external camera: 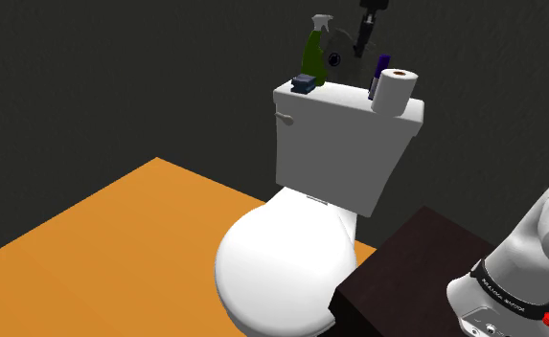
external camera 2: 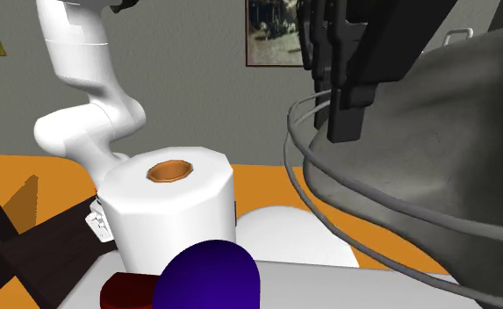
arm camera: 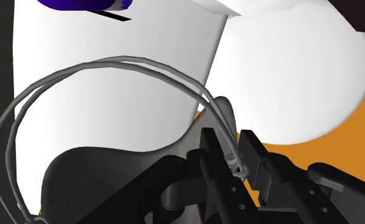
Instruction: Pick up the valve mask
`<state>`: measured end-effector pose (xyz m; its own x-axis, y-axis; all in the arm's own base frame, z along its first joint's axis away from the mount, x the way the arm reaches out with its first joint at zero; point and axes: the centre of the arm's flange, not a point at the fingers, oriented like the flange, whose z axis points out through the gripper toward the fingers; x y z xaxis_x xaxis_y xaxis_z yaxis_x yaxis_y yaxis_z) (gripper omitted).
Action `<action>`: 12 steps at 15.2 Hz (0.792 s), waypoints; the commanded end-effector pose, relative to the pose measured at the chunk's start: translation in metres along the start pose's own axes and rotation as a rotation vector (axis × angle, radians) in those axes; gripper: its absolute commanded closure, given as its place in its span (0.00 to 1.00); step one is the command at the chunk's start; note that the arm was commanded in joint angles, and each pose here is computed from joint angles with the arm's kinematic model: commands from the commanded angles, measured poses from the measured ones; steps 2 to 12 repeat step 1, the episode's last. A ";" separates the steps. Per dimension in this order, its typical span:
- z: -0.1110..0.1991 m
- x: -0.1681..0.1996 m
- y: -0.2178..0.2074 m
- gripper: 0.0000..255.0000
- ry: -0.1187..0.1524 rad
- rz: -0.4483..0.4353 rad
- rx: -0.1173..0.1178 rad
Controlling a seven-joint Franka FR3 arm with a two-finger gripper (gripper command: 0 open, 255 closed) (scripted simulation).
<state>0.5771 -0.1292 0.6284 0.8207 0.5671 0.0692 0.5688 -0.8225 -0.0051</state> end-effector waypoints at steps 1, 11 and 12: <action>-0.004 0.000 0.000 1.00 0.000 0.000 0.000; -0.004 0.000 0.000 1.00 0.000 0.000 0.000; -0.004 0.000 0.000 1.00 0.000 0.000 0.000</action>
